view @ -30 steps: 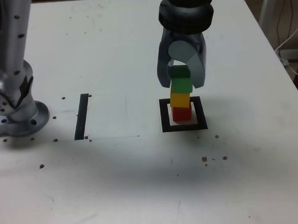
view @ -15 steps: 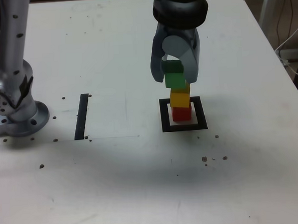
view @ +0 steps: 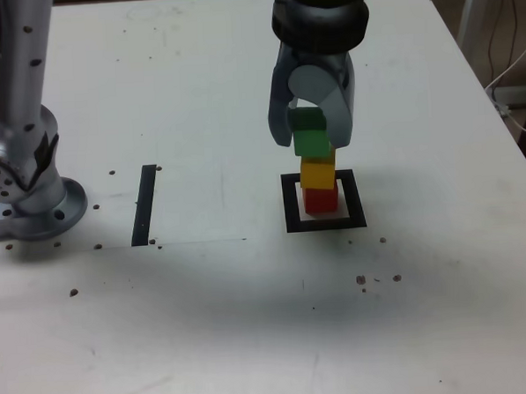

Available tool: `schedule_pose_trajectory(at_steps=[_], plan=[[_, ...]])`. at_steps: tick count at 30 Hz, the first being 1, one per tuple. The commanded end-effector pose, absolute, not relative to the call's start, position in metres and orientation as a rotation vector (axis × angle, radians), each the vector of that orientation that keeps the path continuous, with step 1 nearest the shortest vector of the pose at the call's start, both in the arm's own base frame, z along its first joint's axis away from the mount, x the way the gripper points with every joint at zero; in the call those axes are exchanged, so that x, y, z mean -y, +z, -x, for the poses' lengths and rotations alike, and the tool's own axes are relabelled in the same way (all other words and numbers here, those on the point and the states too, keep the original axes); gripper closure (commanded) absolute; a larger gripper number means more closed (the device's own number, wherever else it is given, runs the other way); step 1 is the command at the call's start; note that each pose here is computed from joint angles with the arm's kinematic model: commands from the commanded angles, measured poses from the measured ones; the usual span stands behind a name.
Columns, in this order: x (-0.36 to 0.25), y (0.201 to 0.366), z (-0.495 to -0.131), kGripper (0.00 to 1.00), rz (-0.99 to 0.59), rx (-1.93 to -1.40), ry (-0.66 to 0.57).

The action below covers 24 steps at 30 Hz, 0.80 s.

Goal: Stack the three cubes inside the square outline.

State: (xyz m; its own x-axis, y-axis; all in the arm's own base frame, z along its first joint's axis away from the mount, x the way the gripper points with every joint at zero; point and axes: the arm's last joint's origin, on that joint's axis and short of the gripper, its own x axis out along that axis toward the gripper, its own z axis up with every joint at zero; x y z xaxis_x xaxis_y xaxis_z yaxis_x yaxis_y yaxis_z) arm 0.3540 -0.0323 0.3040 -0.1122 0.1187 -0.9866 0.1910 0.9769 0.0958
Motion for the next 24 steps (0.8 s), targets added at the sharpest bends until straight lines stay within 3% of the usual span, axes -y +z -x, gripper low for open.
schedule_pose_trajectory(at_steps=[1, 16, 20, 24], plan=[[0.0319, 0.3007, -0.3557, 0.91, -0.235, -1.694, -0.058], [0.0332, 0.2962, -0.3562, 0.72, -0.213, -1.705, -0.076], [0.0334, 0.2948, -0.3560, 0.53, -0.210, -1.708, -0.080], [0.0340, 0.2933, -0.3568, 0.18, -0.216, -1.695, -0.083]])
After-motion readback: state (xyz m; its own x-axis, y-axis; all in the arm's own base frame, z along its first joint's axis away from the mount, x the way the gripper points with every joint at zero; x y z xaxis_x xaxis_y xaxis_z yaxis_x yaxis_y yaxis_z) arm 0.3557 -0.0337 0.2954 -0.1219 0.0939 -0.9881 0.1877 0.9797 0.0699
